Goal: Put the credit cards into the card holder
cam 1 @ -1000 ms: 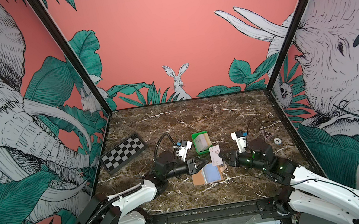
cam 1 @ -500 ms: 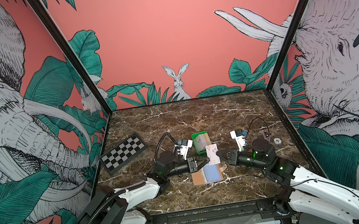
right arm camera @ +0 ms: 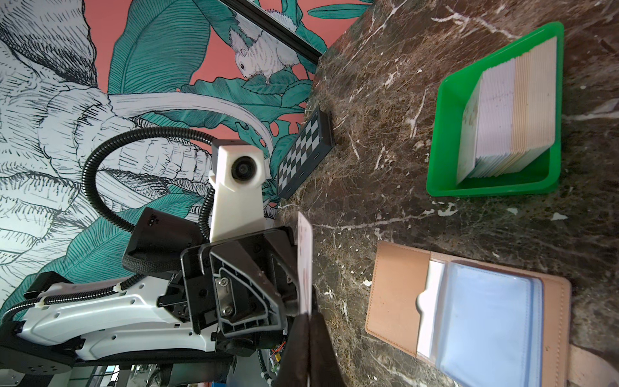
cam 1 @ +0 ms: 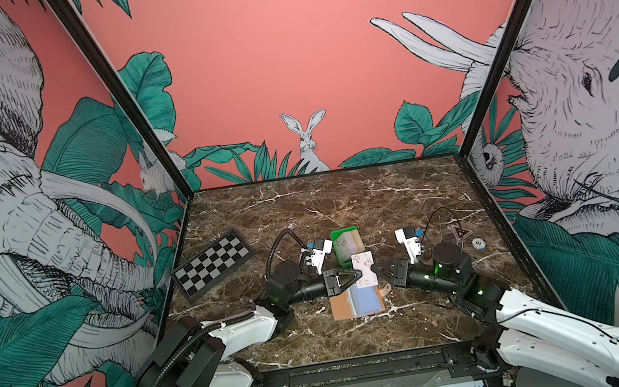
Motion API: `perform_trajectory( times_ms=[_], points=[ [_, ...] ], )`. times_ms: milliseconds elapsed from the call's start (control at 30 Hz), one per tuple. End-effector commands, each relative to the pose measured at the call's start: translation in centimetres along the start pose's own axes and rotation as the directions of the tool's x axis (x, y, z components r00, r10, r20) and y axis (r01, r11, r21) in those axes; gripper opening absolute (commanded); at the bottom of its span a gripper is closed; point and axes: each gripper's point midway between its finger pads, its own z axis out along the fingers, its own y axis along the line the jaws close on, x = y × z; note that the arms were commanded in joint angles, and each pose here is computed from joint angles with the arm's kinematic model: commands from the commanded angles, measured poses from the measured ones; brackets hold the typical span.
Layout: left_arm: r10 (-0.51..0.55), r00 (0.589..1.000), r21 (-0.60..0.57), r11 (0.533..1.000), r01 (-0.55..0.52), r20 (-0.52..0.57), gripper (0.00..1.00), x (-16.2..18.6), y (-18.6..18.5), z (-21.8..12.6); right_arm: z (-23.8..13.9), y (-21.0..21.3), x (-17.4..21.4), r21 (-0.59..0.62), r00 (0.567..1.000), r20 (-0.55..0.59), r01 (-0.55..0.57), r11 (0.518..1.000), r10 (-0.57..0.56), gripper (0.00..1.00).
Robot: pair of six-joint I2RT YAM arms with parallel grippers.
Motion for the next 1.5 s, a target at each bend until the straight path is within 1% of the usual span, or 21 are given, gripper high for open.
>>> perform_trajectory(
  times_ms=[0,167,333,567,733,900,933,1033,1067,1100,1233,1333,1467],
  points=[
    [0.056,0.998,0.072,0.996,-0.057,0.012,0.20,-0.8,-2.4,0.1,0.2,-0.1,0.2,0.006,1.000,-0.011,0.020,1.000,-0.020,0.00],
    [0.054,0.998,0.070,0.996,-0.055,0.008,0.15,-0.8,-2.4,0.2,0.5,-0.6,0.4,0.028,0.999,-0.027,0.026,0.999,-0.025,0.00],
    [0.048,0.999,0.070,0.996,-0.048,-0.005,0.14,-0.6,-2.3,0.2,0.6,-1.2,0.7,0.061,0.998,-0.048,0.050,0.997,-0.047,0.00],
    [0.040,0.999,0.058,0.998,-0.039,-0.007,0.06,-0.5,-1.9,0.2,0.8,-1.6,0.8,0.079,0.997,-0.057,0.057,0.995,-0.052,0.00],
    [0.020,1.000,-0.008,1.000,-0.020,0.004,0.02,-0.2,-0.4,-0.1,0.7,-2.3,0.9,0.112,0.997,-0.059,0.063,0.992,-0.057,0.08],
    [0.011,1.000,-0.074,0.997,-0.009,0.027,0.01,0.3,0.9,-0.9,0.5,-3.2,1.3,0.150,0.996,-0.067,0.070,0.986,-0.060,0.15],
    [0.011,1.000,-0.091,0.996,-0.008,0.028,0.01,0.5,1.2,-1.1,0.4,-3.5,1.4,0.168,0.996,-0.068,0.071,0.983,-0.061,0.17],
    [0.013,1.000,-0.146,0.989,-0.010,0.020,0.00,1.1,1.8,-1.6,0.1,-4.5,1.8,0.229,0.994,-0.084,0.090,0.969,-0.072,0.21],
    [0.020,0.999,-0.179,0.984,-0.011,0.048,0.00,0.8,2.3,-1.9,0.0,-4.8,1.9,0.246,0.993,-0.088,0.100,0.964,-0.080,0.22],
    [0.021,0.998,-0.192,0.981,-0.011,0.051,0.00,1.0,2.5,-2.1,0.0,-5.0,2.2,0.261,0.992,-0.097,0.107,0.959,-0.084,0.22],
    [0.015,0.998,-0.243,0.970,0.002,0.067,0.00,1.8,3.5,-2.7,-0.2,-5.9,3.0,0.318,0.986,-0.128,0.139,0.938,-0.103,0.23],
    [0.006,0.997,-0.271,0.962,0.016,0.079,0.00,2.3,4.3,-2.9,-0.5,-6.6,3.6,0.370,0.980,-0.156,0.177,0.912,-0.127,0.24],
    [-0.004,0.998,-0.306,0.952,0.025,0.070,0.00,3.3,5.2,-2.7,-0.9,-8.0,4.7,0.440,0.970,-0.198,0.217,0.871,-0.142,0.24]
  ],
)
